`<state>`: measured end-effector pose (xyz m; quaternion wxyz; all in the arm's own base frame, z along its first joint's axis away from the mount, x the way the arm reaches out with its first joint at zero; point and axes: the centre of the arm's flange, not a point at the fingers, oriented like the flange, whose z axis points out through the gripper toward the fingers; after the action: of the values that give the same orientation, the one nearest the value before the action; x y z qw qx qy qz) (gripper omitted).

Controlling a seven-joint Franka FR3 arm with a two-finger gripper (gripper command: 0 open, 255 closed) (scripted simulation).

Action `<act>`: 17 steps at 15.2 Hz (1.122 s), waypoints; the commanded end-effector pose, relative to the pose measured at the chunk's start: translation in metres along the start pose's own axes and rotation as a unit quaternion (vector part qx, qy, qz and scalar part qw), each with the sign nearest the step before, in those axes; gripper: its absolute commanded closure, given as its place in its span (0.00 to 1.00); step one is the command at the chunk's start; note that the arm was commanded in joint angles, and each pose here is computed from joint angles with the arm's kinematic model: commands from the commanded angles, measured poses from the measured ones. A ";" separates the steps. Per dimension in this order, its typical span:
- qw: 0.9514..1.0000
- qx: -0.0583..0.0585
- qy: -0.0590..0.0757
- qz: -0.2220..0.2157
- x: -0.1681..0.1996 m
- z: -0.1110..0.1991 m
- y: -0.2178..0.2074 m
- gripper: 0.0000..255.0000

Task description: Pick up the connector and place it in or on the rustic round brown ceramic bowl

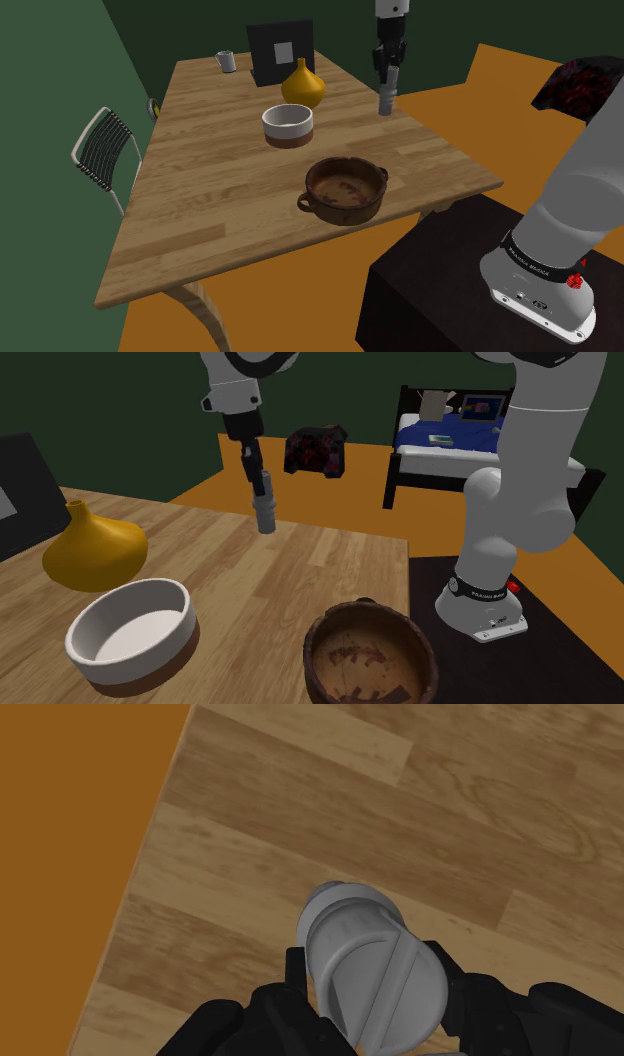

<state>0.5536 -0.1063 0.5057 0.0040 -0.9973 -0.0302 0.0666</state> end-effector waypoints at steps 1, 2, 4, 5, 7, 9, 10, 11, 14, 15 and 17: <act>1.000 0.000 0.000 0.000 -0.001 -0.010 0.000 1.00; 1.000 0.000 0.000 0.000 -0.002 -0.015 -0.001 1.00; 1.000 0.000 0.000 0.000 -0.003 -0.026 -0.001 1.00; 1.000 0.000 0.000 0.000 -0.004 -0.031 -0.001 1.00; 1.000 0.000 0.000 0.000 -0.005 -0.042 -0.001 1.00; 1.000 0.000 0.000 0.000 -0.007 -0.052 -0.001 1.00; 1.000 0.000 0.000 0.000 -0.007 -0.057 -0.001 1.00; 1.000 0.000 0.000 0.000 -0.008 -0.063 -0.001 1.00; 1.000 0.000 0.000 0.000 -0.010 -0.078 -0.001 1.00; 1.000 0.000 0.000 0.000 -0.011 -0.083 -0.001 1.00; 1.000 0.000 0.000 0.000 -0.016 -0.086 -0.014 1.00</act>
<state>0.5518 -0.1009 0.5908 0.0041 -0.9973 -0.0302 0.0667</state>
